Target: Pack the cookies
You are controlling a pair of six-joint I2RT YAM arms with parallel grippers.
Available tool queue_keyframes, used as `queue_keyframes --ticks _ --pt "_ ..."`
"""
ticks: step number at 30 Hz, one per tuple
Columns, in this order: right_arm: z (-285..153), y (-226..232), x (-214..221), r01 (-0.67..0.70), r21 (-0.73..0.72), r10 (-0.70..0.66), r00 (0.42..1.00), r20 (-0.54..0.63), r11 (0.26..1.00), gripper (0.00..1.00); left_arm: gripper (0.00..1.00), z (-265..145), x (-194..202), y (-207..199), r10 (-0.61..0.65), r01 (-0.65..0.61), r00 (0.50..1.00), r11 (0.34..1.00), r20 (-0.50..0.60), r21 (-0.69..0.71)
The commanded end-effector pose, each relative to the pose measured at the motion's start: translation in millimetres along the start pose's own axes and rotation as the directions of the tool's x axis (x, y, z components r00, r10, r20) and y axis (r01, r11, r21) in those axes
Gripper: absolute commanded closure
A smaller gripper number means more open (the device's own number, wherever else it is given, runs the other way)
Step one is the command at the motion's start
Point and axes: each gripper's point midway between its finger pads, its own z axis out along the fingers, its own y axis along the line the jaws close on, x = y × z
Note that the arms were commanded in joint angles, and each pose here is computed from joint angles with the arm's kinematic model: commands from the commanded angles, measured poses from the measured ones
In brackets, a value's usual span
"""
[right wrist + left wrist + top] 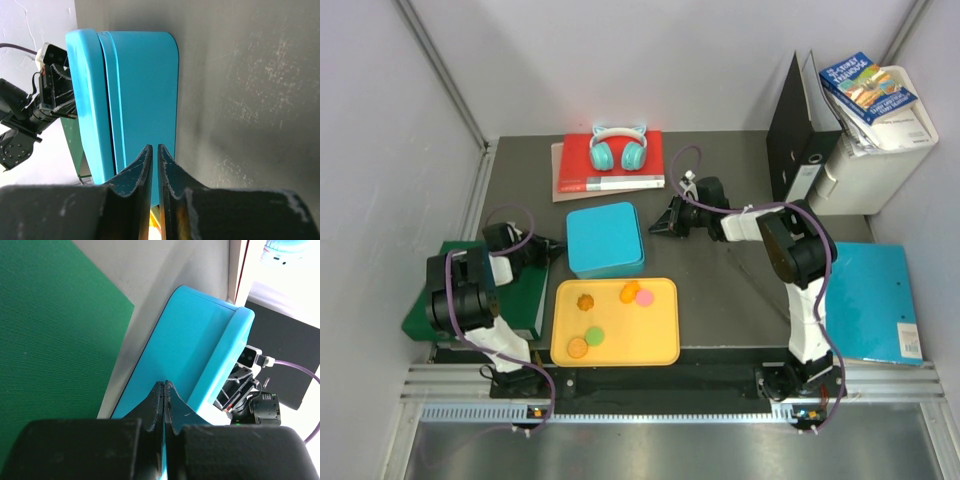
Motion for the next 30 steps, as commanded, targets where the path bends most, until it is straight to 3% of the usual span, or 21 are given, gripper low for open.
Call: queue_keyframes --ticks 1,30 --pt "0.3 1.5 -4.1 0.019 -0.026 -0.019 1.0 0.008 0.999 0.92 1.0 -0.5 -4.0 -21.1 0.071 -0.071 0.997 0.996 0.005 0.054" --pt "2.0 5.8 -3.0 0.027 -0.029 -0.027 1.0 0.003 0.999 0.92 1.0 -3.8 -5.4 -53.6 0.087 -0.087 0.996 0.988 0.008 0.131"
